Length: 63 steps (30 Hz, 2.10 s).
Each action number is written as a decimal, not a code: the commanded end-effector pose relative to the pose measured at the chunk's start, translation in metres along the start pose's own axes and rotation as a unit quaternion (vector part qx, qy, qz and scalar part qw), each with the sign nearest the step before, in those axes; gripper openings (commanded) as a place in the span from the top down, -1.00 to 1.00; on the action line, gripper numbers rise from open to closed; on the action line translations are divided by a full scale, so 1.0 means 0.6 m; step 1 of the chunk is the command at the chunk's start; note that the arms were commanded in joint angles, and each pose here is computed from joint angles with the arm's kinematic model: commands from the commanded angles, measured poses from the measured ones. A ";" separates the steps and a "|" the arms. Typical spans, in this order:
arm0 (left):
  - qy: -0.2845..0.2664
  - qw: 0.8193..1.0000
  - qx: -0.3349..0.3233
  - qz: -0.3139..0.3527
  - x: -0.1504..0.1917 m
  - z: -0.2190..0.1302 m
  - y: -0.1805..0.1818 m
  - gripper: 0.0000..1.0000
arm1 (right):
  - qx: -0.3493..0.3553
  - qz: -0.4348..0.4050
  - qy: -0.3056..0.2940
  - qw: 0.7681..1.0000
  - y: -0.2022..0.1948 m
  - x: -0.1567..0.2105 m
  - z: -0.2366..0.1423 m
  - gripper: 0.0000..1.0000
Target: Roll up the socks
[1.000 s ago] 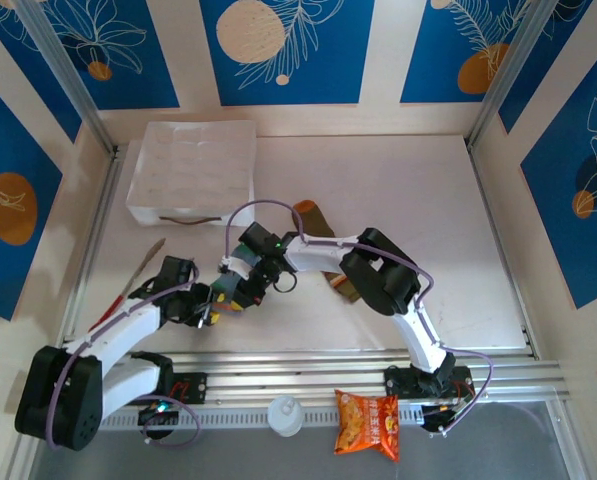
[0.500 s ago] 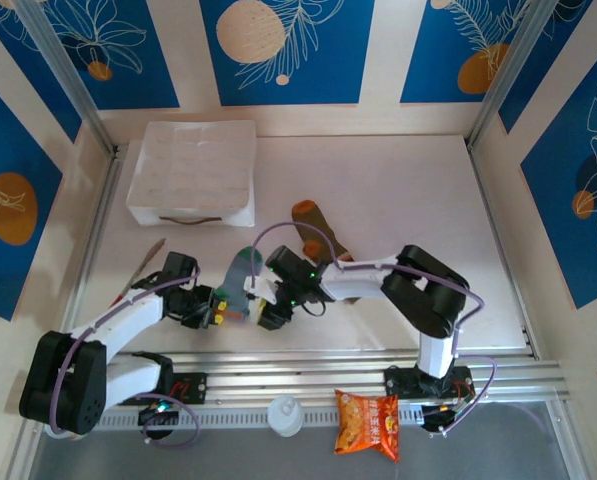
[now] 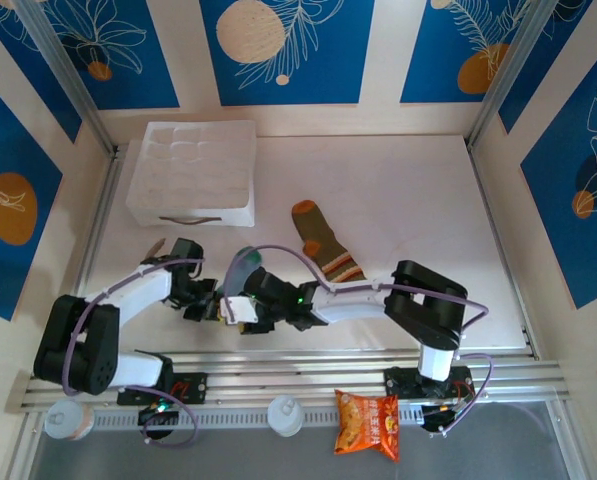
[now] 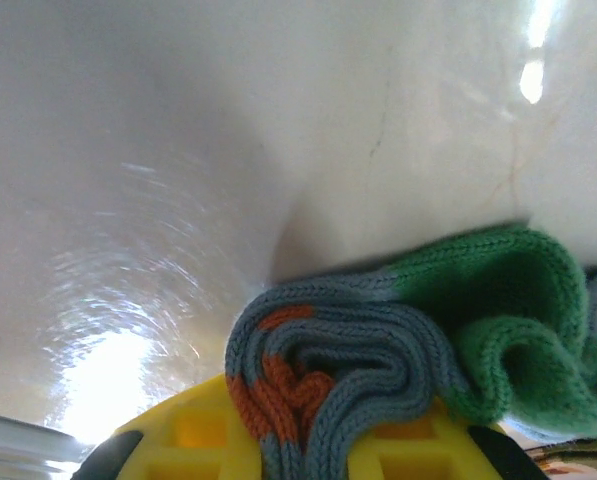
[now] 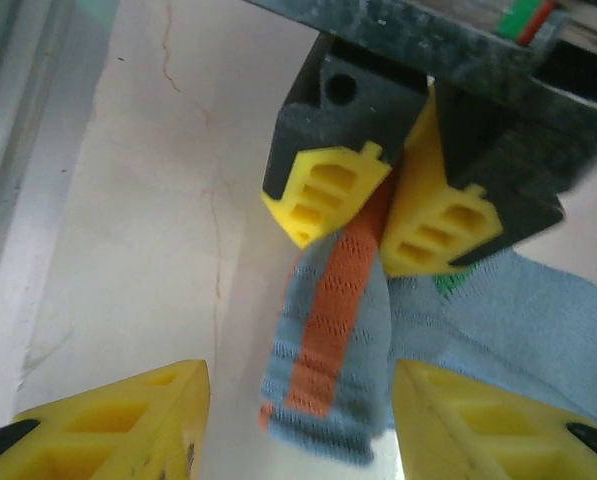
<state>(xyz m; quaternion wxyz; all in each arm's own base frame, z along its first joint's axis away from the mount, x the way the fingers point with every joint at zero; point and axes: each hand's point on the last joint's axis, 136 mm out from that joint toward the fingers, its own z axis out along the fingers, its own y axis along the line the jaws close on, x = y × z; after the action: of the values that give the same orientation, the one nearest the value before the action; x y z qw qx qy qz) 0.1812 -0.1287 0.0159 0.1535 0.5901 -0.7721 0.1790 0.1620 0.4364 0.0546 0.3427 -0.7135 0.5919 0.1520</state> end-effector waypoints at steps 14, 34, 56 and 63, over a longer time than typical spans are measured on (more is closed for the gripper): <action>-0.043 0.994 -0.099 -0.016 -0.038 0.026 0.058 0.62 | 0.014 0.025 0.088 0.996 -0.012 0.070 0.057 0.91; -0.043 0.991 0.122 0.044 -0.005 -0.088 -0.047 -0.50 | -0.172 0.287 0.162 0.928 0.075 0.186 0.052 1.00; -0.003 0.979 0.167 0.117 0.003 -0.004 -0.049 0.06 | -0.293 0.464 0.178 0.817 0.072 0.207 0.063 1.00; -0.011 0.996 0.043 0.078 -0.021 0.045 0.049 0.64 | -0.285 0.444 0.173 0.832 0.061 0.197 0.063 0.92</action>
<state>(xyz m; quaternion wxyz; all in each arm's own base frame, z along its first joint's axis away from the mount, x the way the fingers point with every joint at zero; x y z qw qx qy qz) 0.2120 -0.1388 0.0202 0.0331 0.5092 -0.7993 0.3175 0.1985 0.4365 0.0235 0.0445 -0.4942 0.7471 0.4422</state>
